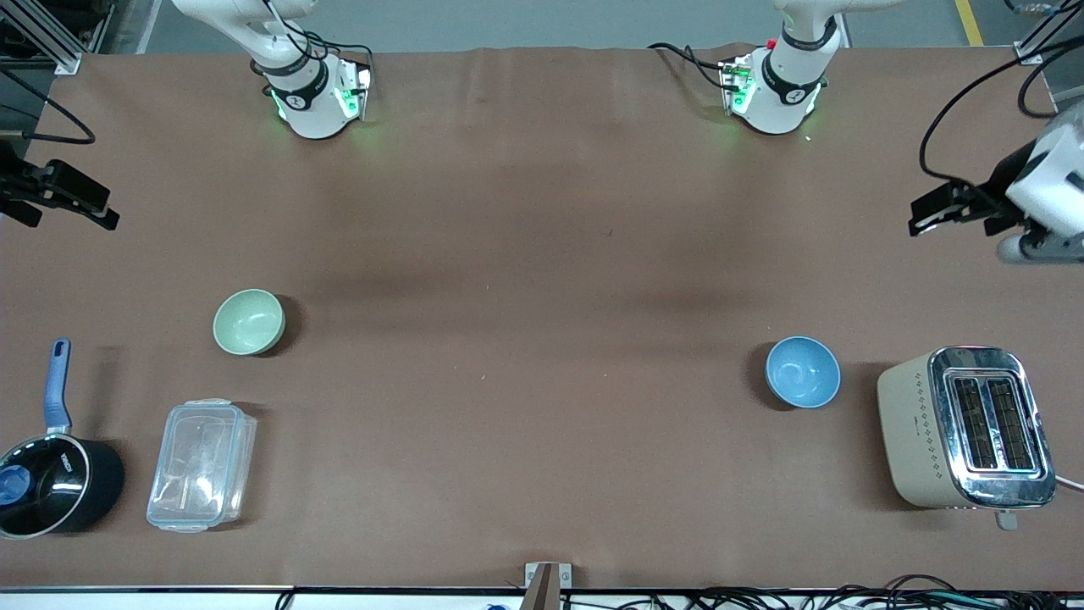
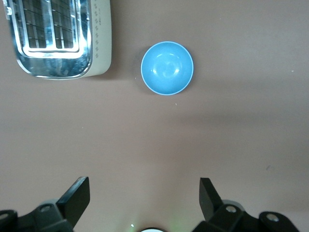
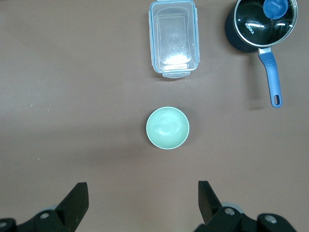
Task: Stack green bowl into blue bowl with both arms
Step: 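Reach the right gripper toward the green bowl while the left gripper reaches the blue bowl, then grasp the green bowl with the right gripper while the left gripper grasps the blue bowl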
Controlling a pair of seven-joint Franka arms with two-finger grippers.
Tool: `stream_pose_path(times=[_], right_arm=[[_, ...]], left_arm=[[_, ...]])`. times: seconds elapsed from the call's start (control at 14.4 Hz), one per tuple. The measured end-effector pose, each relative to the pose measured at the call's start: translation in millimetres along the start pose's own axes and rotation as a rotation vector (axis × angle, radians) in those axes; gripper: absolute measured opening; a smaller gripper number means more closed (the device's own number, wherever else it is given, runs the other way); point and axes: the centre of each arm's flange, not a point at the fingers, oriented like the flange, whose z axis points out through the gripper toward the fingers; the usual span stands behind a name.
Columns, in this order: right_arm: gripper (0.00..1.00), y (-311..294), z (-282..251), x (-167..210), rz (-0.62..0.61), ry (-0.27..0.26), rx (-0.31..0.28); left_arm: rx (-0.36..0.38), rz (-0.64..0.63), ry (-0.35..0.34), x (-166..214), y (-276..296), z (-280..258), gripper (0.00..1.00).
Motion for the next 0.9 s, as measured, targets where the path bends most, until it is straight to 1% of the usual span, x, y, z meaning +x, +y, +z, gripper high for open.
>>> stream_pose_path(times=[0.14, 0.28, 0.42, 0.49, 0.56, 0.7, 0.77, 0.9], right_arm=[[1.0, 0, 5, 2, 0.0, -0.012, -0.001], [1.0, 3, 23, 11, -0.013, -0.045, -0.005], [1.0, 25, 66, 26, -0.044, -0.093, -0.009], [1.0, 42, 97, 35, -0.06, -0.097, -0.011], [1.0, 59, 133, 41, -0.075, -0.096, -0.013], [1.0, 91, 201, 39, -0.088, -0.094, -0.02], [1.0, 101, 231, 33, -0.087, -0.083, -0.023], [1.0, 106, 285, 17, -0.086, -0.034, -0.034]], left_arm=[[-0.006, -0.003, 0.011, 25, 0, 37, 1.0], [-0.012, -0.009, 0.056, 44, 1, 89, 1.0], [-0.017, -0.013, 0.104, 52, 2, 148, 1.0], [-0.008, -0.008, 0.116, 53, 2, 174, 1.0], [0.011, 0.006, 0.125, 53, 1, 197, 1.0], [0.035, 0.025, 0.15, 56, -1, 231, 1.0], [0.036, 0.023, 0.162, 59, -5, 246, 1.0], [0.028, 0.01, 0.174, 66, -16, 276, 0.96]])
